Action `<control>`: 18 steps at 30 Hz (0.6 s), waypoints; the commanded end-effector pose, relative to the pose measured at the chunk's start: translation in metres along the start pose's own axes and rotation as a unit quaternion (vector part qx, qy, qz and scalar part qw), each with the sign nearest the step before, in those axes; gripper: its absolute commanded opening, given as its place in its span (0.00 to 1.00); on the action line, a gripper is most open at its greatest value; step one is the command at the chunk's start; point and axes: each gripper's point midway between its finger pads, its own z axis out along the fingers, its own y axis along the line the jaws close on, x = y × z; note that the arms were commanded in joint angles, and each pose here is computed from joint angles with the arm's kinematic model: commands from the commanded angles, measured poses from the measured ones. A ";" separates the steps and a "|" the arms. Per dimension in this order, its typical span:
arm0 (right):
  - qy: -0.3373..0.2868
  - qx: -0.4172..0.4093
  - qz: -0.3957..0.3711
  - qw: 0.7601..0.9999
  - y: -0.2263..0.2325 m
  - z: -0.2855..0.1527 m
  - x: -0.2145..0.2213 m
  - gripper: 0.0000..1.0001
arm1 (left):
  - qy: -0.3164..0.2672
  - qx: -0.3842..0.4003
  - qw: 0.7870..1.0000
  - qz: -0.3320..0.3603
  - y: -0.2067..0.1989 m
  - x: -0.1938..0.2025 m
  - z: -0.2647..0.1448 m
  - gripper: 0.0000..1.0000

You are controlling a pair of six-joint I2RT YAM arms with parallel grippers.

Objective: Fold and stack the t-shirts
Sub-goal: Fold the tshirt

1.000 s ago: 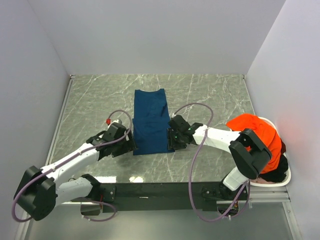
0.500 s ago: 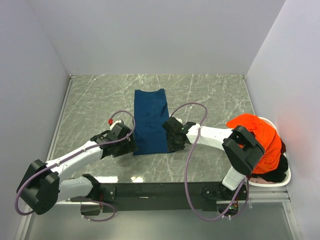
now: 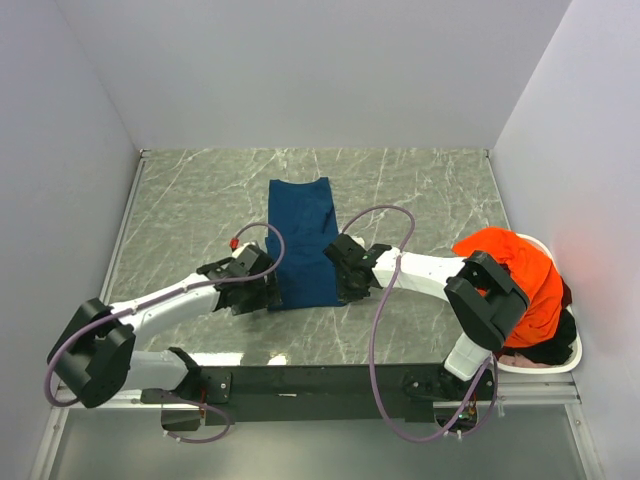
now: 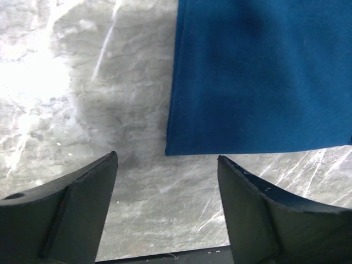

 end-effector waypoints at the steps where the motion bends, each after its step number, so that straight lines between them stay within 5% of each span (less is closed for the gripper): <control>1: 0.031 0.040 -0.015 0.999 -0.020 0.008 0.020 0.00 | -0.017 0.002 1.000 0.010 -0.014 -0.014 -0.004 0.77; 12: 0.033 0.033 -0.021 0.999 -0.019 0.009 0.023 0.00 | -0.004 -0.025 0.999 0.025 -0.015 -0.009 0.007 0.55; 18: 0.037 0.032 -0.023 0.999 -0.018 0.011 0.025 0.00 | 0.013 -0.038 0.999 0.036 -0.014 -0.001 0.020 0.50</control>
